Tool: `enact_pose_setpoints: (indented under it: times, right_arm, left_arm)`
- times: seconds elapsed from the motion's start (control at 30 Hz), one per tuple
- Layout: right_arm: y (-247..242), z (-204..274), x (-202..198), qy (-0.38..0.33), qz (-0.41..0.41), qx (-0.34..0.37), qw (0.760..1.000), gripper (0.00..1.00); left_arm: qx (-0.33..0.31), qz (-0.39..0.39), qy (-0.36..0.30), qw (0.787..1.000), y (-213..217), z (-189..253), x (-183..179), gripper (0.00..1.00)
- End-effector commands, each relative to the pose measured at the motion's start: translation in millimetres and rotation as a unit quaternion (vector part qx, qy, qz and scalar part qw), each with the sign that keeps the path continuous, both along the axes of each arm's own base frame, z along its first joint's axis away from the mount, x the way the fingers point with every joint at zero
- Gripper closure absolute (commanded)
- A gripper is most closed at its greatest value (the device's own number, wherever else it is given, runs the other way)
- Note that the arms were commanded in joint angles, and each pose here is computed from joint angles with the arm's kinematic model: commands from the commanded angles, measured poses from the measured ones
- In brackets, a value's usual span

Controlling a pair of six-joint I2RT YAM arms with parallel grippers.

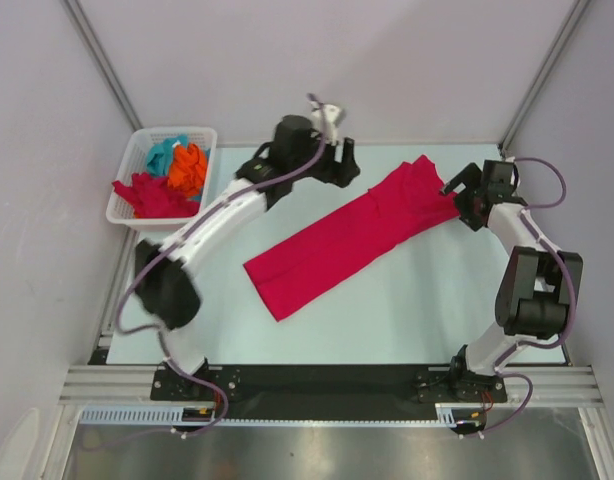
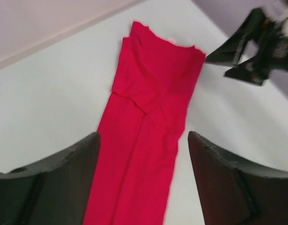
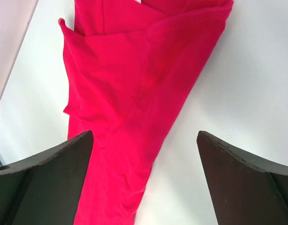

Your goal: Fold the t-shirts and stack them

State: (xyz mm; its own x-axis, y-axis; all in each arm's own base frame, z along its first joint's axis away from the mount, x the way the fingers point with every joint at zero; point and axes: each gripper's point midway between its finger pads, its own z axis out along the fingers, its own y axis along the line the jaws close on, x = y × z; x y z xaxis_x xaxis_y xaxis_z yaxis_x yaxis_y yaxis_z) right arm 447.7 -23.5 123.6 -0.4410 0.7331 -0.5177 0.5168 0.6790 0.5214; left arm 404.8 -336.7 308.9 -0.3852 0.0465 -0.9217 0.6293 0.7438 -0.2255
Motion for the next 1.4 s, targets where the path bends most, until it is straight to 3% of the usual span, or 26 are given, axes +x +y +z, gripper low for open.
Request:
enact_pose_setpoints:
  times: [0.0,0.1,0.2,0.3,0.43,0.67,0.87,1.03,1.17,1.33,1.37]
  right_arm:
    - [16,15,11,-0.045,0.022,0.011,0.999,0.0]
    - [28,8,29,-0.008,0.044,-0.014,0.999,0.0]
    - [30,-5,45,0.02,0.04,-0.033,0.998,0.0]
    - [28,-24,56,0.043,0.028,-0.038,0.998,0.0]
    - [20,-51,70,0.09,0.016,-0.058,0.994,0.0]
    - [20,-77,94,0.119,0.018,-0.085,0.989,0.0]
    - [39,-102,107,0.143,0.041,-0.09,0.985,0.0]
    - [58,-123,114,0.161,0.06,-0.098,0.98,0.0]
    - [76,-130,122,0.154,0.071,-0.088,0.982,0.0]
    - [127,-124,147,0.128,0.117,-0.088,0.981,0.0]
    - [137,-105,162,0.101,0.122,-0.085,0.984,0.0]
  left_arm:
    - [0.129,-0.097,0.076,0.984,-30,-78,21,0.23]
    - [0.179,-0.084,0.132,0.971,-10,-121,8,0.13]
    - [0.248,-0.043,0.132,0.959,39,-152,-9,0.03]
    - [0.304,-0.068,0.159,0.937,80,-191,-39,0.0]
    - [0.333,-0.091,0.149,0.927,106,-212,-67,0.0]
    - [0.344,-0.065,0.212,0.913,114,-276,-76,0.0]
    - [0.329,-0.026,0.297,0.896,126,-318,-112,0.0]
    - [0.37,0.014,0.327,0.869,143,-329,-153,0.01]
    - [0.353,0.045,0.38,0.854,146,-336,-199,0.02]
    - [0.312,0.036,0.397,0.862,115,-323,-235,0.02]
    - [0.297,0.028,0.411,0.862,106,-319,-244,0.02]
